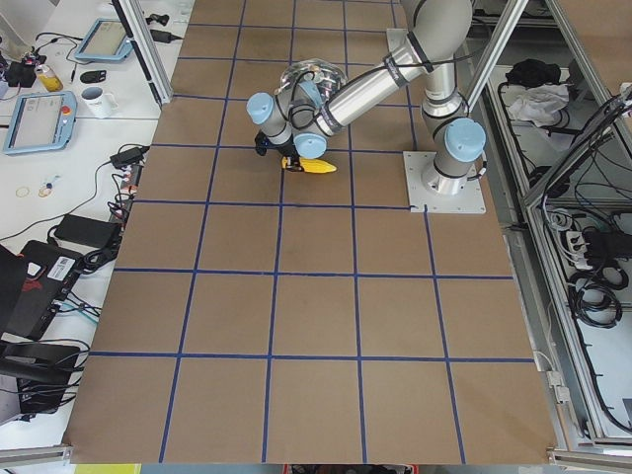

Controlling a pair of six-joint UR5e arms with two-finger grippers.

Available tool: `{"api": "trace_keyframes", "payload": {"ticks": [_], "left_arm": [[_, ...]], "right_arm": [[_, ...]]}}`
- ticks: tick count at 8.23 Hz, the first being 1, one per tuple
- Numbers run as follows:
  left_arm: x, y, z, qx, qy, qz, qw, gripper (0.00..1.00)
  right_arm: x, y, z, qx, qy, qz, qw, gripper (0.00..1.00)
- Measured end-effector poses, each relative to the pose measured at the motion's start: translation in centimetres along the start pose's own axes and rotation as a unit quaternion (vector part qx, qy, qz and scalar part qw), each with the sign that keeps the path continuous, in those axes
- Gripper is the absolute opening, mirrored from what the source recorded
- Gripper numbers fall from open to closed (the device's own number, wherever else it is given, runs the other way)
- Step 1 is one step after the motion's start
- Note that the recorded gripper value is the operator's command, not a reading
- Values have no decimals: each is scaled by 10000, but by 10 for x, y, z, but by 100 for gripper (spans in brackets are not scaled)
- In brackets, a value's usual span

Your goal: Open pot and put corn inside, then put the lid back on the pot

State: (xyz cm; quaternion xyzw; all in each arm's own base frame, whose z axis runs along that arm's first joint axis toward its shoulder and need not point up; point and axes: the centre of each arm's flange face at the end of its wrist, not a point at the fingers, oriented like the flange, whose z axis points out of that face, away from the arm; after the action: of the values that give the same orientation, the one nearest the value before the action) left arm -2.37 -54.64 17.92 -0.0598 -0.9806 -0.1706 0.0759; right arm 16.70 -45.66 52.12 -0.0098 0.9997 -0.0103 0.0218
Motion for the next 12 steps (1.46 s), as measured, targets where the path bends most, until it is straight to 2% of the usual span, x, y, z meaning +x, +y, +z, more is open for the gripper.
{"api": "trace_keyframes", "payload": {"ticks": [2,4,7,9,10,12], "left_arm": [[4,10,-22,97,-93,-14,9999,0],[13,30,-68,238,-167,-42,9996,0],[27,59,-195,367,-403,-221,9983,0],[40,86,-279,760,-633,-548,9936,0],[45,97,-300,927,-677,-610,9915,0],[50,106,-314,1047,-699,-624,9901,0]], "right_arm": [[0,0,0,1,-5,-4,10000,100],[0,0,0,-2,-6,-5,10000,100],[0,0,0,4,-1,-10,10000,100],[0,0,-1,8,-6,-13,10000,100],[0,1,-1,10,-4,-15,10000,100],[0,0,-1,9,11,-26,10000,100]]}}
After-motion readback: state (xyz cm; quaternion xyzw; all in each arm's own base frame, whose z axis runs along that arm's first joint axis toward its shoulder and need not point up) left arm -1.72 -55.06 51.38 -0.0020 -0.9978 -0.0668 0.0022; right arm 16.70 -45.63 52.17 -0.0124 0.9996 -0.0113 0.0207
